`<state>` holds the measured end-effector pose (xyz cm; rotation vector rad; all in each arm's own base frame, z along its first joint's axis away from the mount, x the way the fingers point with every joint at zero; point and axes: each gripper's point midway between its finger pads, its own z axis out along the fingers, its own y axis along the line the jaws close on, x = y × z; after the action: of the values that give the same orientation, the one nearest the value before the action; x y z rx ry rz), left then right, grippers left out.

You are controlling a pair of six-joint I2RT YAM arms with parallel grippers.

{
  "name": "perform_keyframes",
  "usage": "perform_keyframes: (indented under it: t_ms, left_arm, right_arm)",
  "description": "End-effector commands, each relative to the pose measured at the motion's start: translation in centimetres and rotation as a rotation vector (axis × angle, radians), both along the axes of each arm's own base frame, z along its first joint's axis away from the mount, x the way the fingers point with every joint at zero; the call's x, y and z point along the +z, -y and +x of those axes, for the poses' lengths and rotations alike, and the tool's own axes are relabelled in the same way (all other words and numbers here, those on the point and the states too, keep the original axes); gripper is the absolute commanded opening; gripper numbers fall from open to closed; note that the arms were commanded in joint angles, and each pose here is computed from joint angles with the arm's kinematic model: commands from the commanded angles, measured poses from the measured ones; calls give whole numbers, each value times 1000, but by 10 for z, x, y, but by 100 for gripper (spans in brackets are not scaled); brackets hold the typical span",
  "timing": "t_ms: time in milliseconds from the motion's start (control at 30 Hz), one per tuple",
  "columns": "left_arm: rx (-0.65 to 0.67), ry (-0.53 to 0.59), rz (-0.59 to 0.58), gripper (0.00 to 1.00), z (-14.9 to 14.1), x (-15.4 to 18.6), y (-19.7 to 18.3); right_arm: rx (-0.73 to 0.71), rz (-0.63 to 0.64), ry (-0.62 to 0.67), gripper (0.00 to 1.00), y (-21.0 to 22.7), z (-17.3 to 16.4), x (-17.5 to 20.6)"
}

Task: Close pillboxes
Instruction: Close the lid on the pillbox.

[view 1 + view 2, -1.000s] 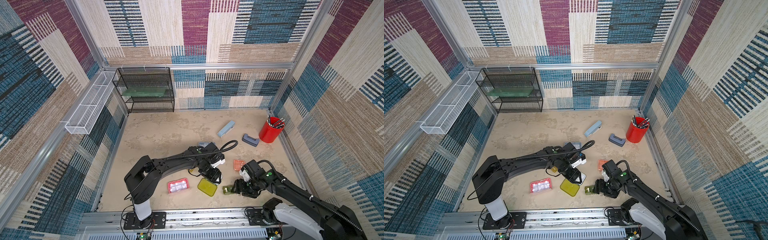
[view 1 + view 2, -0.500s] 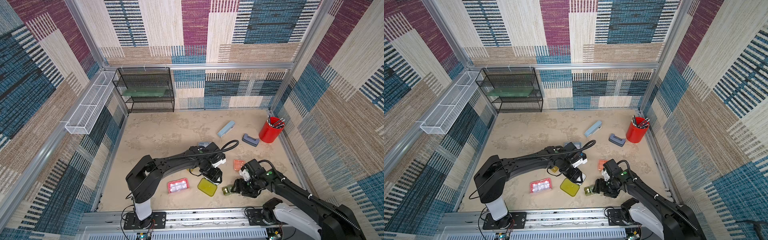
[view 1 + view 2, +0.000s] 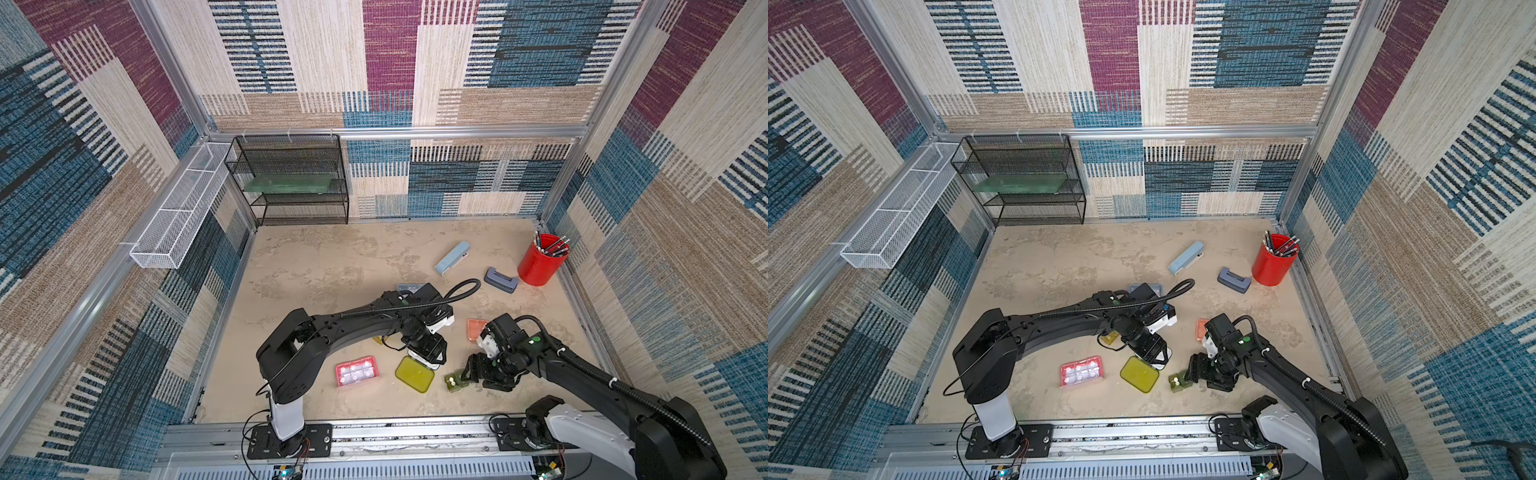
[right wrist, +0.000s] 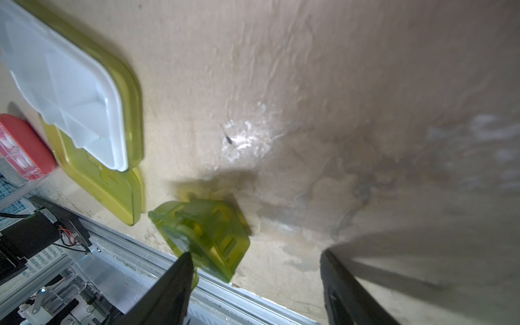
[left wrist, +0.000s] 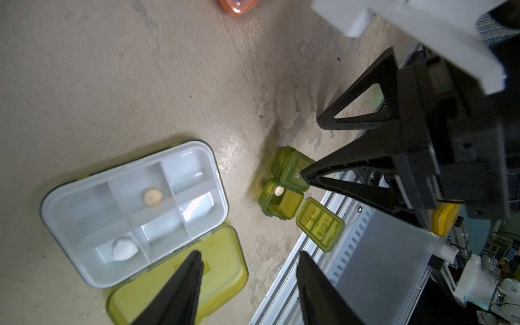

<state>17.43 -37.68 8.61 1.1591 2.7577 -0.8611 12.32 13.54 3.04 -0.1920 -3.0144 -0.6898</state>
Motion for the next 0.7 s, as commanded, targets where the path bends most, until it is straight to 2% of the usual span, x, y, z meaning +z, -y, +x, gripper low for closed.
perform_keyframes:
  t_ms: [0,433,667]
  left_arm:
    - [-15,-4,1,57,-2,1,0]
    - [-48,3,17,57,-5,-3,-7]
    - [-64,3,21,57,-7,-4,-8]
  right_arm:
    - [2,-17,33,73,1,9,-3]
    - [-11,-27,17,71,0,11,-8]
    - [-27,-36,28,67,3,11,-5]
